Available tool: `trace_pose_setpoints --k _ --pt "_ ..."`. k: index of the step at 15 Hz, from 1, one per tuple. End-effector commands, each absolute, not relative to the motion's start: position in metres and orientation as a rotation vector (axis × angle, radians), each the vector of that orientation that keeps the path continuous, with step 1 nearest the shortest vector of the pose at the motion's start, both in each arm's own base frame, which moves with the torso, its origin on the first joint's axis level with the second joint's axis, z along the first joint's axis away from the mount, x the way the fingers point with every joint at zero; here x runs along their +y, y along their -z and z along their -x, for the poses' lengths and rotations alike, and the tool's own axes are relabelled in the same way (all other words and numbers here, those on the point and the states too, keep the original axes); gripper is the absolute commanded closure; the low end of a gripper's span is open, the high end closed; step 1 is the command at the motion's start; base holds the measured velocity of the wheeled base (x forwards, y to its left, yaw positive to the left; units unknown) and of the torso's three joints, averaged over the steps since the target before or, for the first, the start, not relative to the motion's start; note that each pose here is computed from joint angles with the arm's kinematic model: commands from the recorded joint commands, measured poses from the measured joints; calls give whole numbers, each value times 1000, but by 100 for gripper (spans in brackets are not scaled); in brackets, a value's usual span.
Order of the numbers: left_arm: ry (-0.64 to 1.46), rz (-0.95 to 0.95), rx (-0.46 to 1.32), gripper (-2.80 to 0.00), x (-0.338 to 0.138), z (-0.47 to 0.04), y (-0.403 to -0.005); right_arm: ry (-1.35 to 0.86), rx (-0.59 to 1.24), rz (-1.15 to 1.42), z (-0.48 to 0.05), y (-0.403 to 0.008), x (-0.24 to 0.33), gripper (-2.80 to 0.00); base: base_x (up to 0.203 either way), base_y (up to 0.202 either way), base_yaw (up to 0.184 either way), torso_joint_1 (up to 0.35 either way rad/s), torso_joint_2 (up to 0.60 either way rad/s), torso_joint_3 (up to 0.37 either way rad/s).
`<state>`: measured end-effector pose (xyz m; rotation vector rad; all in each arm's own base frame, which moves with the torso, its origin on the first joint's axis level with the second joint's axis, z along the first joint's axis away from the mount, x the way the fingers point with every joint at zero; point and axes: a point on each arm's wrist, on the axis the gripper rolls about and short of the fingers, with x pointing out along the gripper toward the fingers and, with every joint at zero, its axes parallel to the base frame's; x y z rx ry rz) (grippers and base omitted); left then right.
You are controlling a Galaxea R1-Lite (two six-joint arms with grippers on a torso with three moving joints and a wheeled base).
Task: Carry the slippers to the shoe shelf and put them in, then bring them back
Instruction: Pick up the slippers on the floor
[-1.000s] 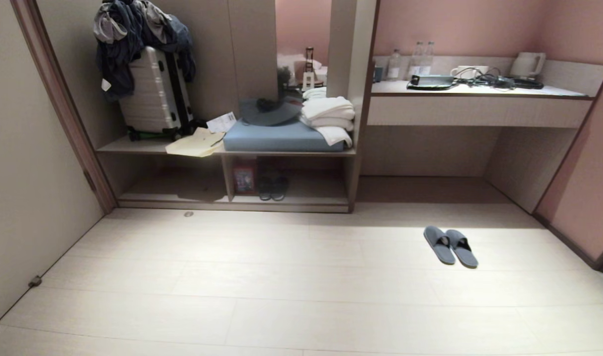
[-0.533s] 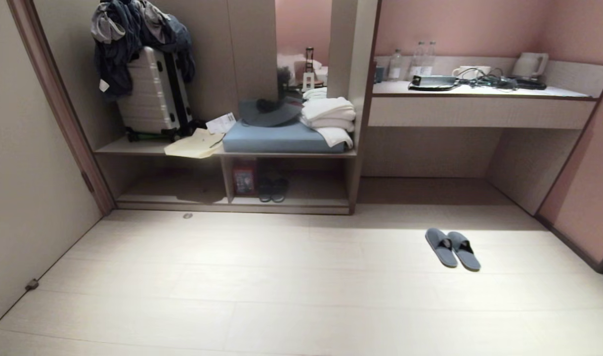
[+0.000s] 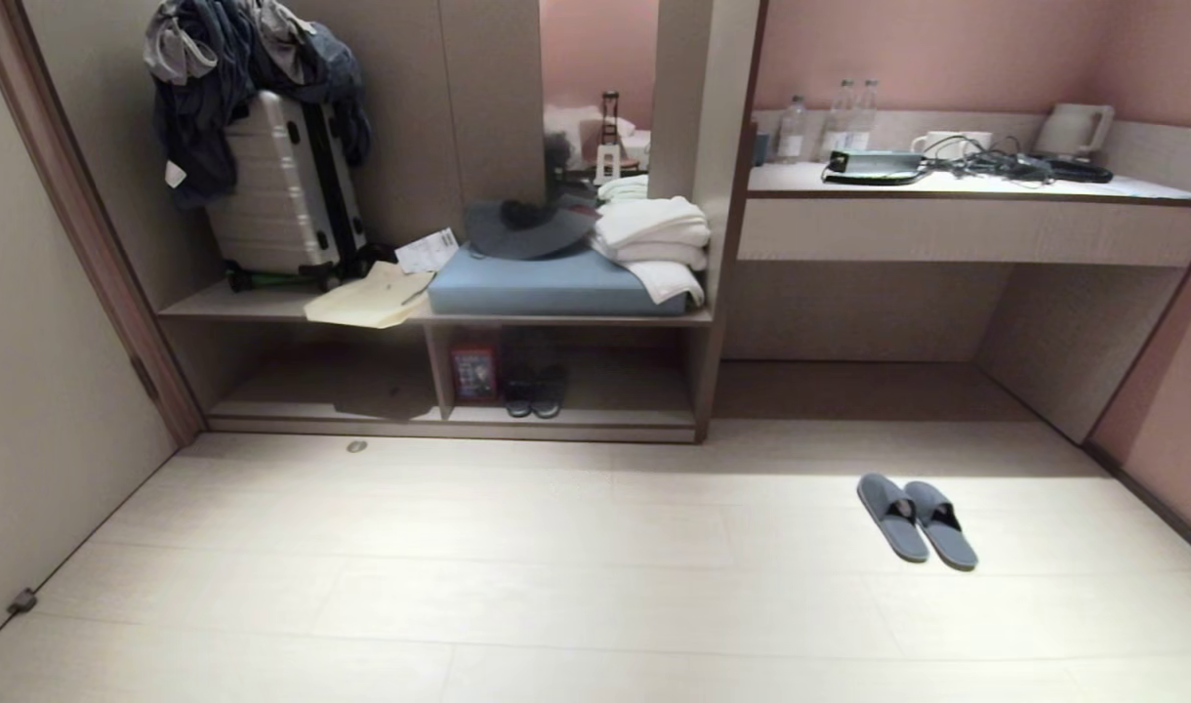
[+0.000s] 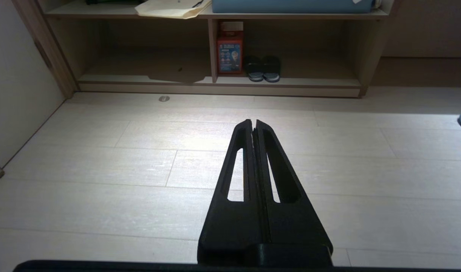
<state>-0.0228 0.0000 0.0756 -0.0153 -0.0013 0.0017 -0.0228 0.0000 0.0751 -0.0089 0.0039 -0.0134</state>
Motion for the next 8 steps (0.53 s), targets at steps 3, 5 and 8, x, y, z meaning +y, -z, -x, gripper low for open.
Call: trace_pose_setpoints --k 3,5,8 --pt "-3 15 -2 0 0 23 -76 14 3 9 23 -75 0 0 197 0 0 4 0 1" --pt "-2 15 -1 0 0 23 -76 14 3 9 23 -75 0 0 198 0 -1 1 1 5" --pt "-2 15 0 0 0 23 -75 14 3 9 23 -75 0 0 198 0 -2 3 2 5"
